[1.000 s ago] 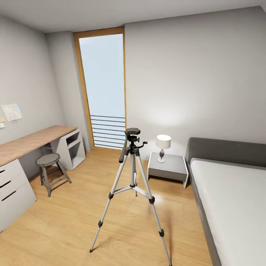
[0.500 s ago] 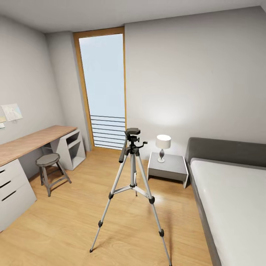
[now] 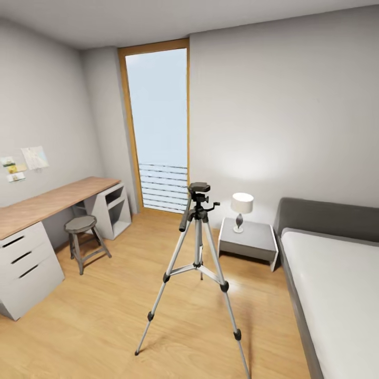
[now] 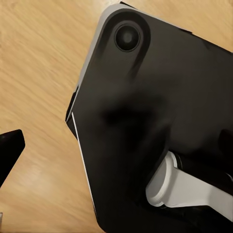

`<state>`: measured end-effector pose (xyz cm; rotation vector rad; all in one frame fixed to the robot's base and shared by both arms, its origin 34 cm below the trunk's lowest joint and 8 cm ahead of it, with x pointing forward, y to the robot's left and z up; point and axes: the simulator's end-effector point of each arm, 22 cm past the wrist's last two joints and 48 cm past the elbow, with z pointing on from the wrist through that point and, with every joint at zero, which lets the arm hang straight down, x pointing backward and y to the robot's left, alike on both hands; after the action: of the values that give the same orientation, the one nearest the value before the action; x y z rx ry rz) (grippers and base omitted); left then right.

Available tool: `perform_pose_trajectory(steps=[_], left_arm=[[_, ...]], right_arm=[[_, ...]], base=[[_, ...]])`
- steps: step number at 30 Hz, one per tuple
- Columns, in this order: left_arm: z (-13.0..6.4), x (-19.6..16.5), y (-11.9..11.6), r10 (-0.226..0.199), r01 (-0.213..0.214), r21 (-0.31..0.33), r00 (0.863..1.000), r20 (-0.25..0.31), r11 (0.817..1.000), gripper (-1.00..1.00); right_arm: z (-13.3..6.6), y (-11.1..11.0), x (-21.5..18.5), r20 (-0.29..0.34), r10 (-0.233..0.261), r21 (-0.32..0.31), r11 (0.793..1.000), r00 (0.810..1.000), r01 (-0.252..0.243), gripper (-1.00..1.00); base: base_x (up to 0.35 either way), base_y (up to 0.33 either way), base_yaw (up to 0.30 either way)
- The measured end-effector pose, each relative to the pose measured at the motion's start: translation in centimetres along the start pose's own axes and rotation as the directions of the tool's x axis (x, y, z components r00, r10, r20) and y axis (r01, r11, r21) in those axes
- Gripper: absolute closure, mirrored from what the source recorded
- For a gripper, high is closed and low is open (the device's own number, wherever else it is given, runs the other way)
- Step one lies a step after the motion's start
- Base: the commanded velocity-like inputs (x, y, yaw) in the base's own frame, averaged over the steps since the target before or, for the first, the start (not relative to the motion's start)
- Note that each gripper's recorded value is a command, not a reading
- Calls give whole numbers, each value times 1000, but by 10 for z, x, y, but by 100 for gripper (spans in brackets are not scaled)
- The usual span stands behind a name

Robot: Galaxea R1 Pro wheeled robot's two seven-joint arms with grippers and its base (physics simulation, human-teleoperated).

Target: Attach the digital camera to the camera tripod in the bedroom.

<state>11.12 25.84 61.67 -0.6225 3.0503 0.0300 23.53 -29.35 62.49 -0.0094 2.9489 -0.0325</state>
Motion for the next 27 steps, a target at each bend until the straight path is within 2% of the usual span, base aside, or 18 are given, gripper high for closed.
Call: perform_pose_trajectory(steps=[27], left_arm=[[0, -3, 6, 6, -6, -7, 1000, 4, 1000, -100]], right_arm=[[0, 2, -1, 2, -13, -3, 1000, 1000, 13, -100]], base=[[0, 0, 266]])
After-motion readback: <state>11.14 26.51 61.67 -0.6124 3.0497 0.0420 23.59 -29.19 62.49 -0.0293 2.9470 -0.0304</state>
